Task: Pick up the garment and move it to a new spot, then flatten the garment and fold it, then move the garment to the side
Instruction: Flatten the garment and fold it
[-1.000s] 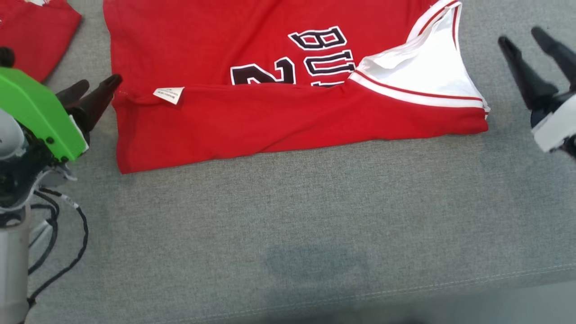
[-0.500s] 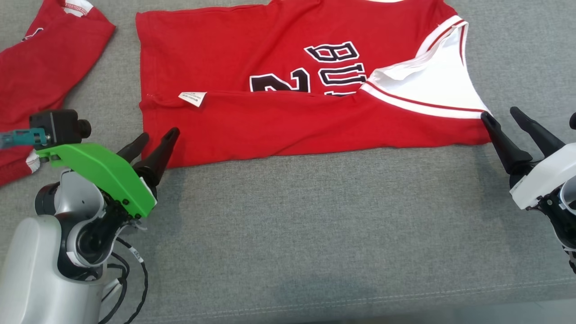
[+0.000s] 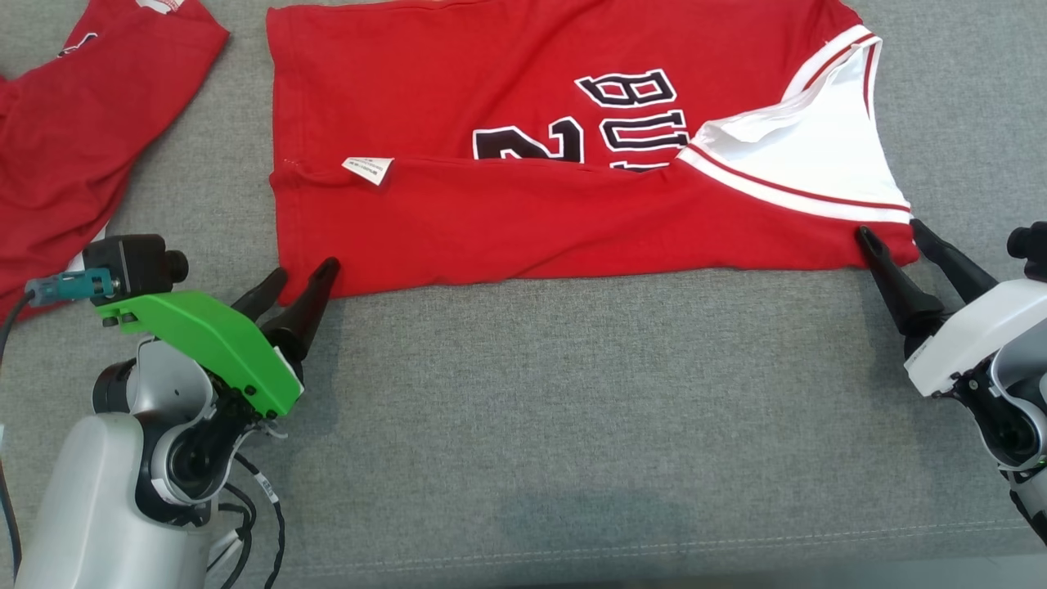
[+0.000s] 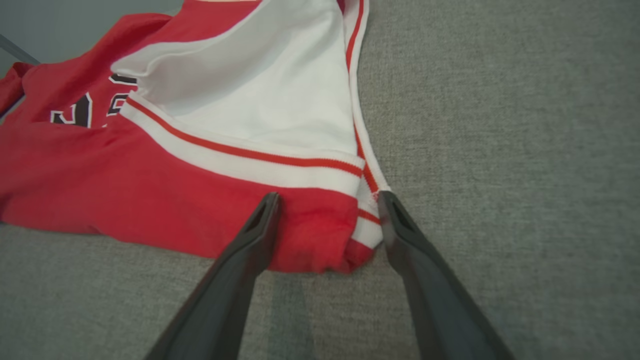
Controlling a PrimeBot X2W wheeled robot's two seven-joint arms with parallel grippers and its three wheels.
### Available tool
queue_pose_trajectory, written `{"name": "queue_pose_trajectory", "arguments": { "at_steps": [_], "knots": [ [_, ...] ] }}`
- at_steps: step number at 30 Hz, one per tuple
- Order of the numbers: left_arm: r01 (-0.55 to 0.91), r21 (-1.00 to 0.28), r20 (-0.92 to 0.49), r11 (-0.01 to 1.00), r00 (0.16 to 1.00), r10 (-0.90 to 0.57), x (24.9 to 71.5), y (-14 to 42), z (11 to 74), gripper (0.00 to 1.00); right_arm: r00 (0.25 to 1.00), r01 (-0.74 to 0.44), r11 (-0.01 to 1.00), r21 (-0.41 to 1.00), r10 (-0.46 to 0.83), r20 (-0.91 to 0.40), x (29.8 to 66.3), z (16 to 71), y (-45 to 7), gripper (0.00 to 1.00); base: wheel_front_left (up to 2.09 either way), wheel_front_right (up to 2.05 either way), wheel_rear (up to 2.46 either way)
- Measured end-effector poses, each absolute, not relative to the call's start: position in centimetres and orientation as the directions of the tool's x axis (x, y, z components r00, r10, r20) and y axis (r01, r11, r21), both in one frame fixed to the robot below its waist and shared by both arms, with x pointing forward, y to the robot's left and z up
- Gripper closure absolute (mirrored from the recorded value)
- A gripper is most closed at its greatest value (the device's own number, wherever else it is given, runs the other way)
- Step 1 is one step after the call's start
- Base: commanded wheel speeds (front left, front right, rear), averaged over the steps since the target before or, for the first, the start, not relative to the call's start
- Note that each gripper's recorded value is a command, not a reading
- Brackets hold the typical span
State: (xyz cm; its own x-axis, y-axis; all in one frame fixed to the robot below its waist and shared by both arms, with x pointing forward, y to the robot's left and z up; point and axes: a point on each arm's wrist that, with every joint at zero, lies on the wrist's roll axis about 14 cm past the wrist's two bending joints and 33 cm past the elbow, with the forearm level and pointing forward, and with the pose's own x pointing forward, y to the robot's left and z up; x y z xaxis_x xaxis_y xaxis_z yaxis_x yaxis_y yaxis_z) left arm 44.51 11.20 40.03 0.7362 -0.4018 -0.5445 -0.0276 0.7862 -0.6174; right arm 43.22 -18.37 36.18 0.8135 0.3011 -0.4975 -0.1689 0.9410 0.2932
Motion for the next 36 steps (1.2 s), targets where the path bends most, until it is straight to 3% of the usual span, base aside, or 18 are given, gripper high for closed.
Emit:
{"name": "queue_pose_trajectory", "arguments": {
  "at_steps": [14, 30, 31, 32, 33, 34, 36],
  "knots": [
    [-0.025, -0.618, -0.546, 0.786, 0.733, -0.406, 44.1, 11.1, 39.4, 0.00, 0.834, -0.136, 0.954, 0.266, 0.255, -0.490, 42.9, 36.4, -20.0, 0.00, 0.00, 0.00, 0.00],
    [-0.018, -0.609, -0.566, 0.793, 0.711, -0.418, 43.5, 10.6, 38.6, 0.00, 0.807, -0.171, 0.937, 0.305, 0.311, -0.503, 42.6, 35.8, -17.7, 0.00, 0.00, 0.00, 0.00],
    [-0.018, -0.609, -0.567, 0.793, 0.708, -0.420, 43.5, 10.5, 38.5, 0.00, 0.806, -0.171, 0.936, 0.307, 0.312, -0.503, 42.7, 35.8, -17.6, 0.38, 0.00, 0.00, 0.00],
    [-0.013, -0.610, -0.566, 0.792, 0.707, -0.424, 43.4, 10.4, 38.5, 0.54, 0.803, -0.172, 0.935, 0.309, 0.315, -0.505, 42.7, 35.8, -17.6, 0.64, 0.00, 0.00, 0.00],
    [-0.011, -0.611, -0.564, 0.792, 0.708, -0.425, 43.5, 10.4, 38.6, 0.83, 0.802, -0.169, 0.934, 0.315, 0.316, -0.507, 42.7, 35.8, -17.5, 0.79, 0.00, 0.00, 0.00],
    [-0.010, -0.610, -0.563, 0.792, 0.709, -0.425, 43.5, 10.4, 38.6, 1.00, 0.800, -0.167, 0.932, 0.321, 0.318, -0.508, 42.7, 35.8, -17.5, 1.00, 0.00, 0.00, 0.00],
    [-0.003, -0.610, -0.560, 0.792, 0.708, -0.429, 43.6, 10.3, 38.6, 1.00, 0.793, -0.167, 0.928, 0.333, 0.328, -0.513, 42.5, 35.7, -17.3, 1.00, 0.00, 0.00, 0.00]
  ]
}}
